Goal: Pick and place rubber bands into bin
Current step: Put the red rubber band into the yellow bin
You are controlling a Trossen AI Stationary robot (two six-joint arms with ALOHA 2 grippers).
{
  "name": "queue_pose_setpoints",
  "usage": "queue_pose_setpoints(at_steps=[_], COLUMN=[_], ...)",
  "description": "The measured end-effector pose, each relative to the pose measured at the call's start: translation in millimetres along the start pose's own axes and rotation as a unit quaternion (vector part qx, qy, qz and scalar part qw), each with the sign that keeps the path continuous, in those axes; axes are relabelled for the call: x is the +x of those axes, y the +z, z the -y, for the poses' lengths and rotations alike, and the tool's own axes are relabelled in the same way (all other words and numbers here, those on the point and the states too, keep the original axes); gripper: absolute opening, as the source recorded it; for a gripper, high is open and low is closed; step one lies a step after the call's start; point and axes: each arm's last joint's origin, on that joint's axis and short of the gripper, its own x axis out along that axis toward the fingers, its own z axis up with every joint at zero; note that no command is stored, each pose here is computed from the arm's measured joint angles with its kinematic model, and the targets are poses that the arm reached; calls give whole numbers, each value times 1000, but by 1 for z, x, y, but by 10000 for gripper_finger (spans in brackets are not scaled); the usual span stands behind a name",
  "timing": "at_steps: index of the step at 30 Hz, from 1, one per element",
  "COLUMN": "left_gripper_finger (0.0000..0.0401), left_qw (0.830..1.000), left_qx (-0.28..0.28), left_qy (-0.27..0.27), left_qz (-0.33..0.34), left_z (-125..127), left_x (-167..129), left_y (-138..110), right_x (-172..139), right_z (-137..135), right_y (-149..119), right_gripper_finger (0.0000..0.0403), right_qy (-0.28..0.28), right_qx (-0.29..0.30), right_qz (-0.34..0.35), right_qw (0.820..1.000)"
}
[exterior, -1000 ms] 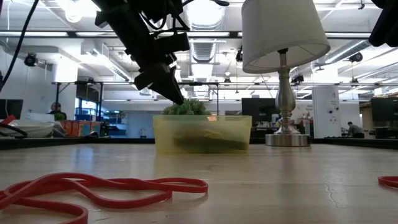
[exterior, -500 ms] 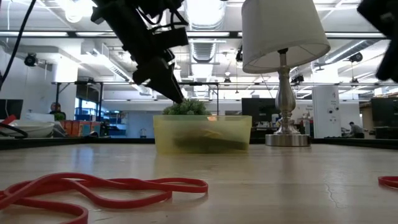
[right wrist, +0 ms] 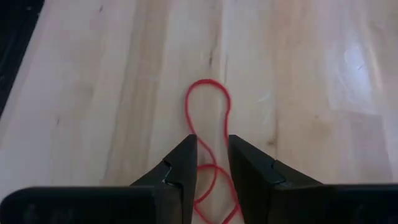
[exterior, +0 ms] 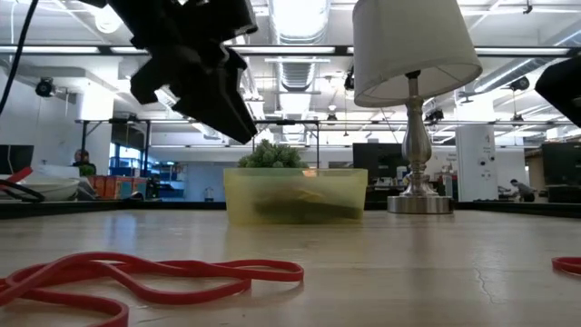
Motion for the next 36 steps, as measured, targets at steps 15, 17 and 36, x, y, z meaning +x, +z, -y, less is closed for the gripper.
queue_pose_setpoints(at_steps=[15,17,36], left_gripper_finger=[128,128,128], left_qw=[999,999,999], left_qx=[-1,-3,11], left_qy=[-20,-23,-35], left_qz=[30,31,27], left_z=[20,23,36], left_x=[-10,-11,-11], left_y=[4,4,-9], right_x=[28,28,22], right_z=[6,7,-1], right_y=[-6,-5,10], right_gripper_finger=[140,139,8], right_qy=[32,31,38], right_qx=[26,27,-74], right_qz=[-34,-36,-42], right_qw=[999,999,996])
